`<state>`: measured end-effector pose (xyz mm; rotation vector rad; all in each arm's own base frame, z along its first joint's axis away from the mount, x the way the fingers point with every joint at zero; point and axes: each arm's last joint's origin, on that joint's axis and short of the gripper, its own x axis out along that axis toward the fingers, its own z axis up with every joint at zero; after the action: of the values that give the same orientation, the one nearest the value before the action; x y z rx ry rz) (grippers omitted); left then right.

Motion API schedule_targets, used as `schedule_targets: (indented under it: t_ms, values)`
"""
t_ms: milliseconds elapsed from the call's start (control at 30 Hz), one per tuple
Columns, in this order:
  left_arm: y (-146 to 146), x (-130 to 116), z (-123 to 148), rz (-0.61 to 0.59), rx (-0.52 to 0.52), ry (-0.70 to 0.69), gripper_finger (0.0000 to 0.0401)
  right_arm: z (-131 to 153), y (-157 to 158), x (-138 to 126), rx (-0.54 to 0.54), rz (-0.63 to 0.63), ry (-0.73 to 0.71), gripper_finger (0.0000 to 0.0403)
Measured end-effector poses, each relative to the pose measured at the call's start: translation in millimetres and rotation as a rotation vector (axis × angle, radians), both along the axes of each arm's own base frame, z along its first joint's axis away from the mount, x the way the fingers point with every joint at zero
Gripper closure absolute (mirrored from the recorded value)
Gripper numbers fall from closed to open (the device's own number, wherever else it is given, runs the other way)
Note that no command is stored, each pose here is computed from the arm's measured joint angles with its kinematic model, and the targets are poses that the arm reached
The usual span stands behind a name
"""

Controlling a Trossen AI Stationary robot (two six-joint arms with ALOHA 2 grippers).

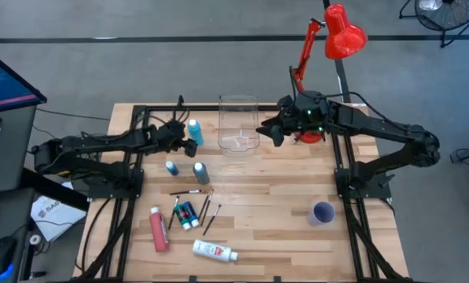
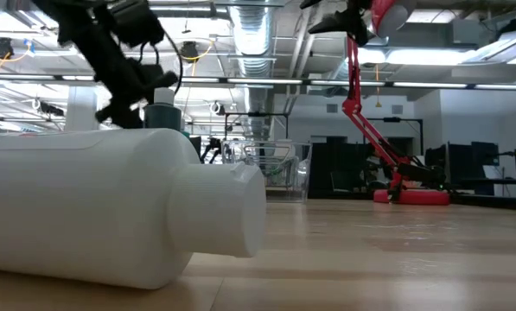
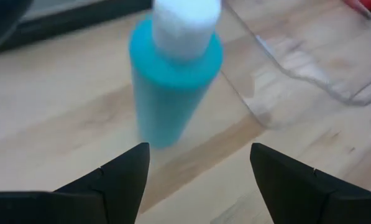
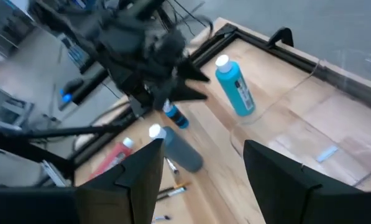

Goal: Pick & Place Paint Supplies
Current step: Put the light blue paint bottle into the transparent bin

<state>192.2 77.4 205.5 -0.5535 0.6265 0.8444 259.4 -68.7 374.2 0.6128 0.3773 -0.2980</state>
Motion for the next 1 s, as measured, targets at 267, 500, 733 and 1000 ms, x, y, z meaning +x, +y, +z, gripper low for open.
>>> schedule_targets:
  t_ms: [267,500,733,1000]
  values:
    - [-15,-9,-15,-0.18,0.105,-0.038,0.0125,5,-15,-3,0.005,0.044,-0.059,0.0188]
    - [-13,-14,-12,-0.231,0.259,0.042,0.0125,6,-19,-4,-0.052,0.047,-0.061,0.0188]
    - [-7,-12,-5,-0.16,0.375,0.039,0.0125,6,-21,-4,-0.057,0.037,-0.063,0.0188]
    - [11,-17,-9,-0.098,0.308,0.023,0.0125,9,-23,-3,-0.086,-0.011,-0.082,0.0188]
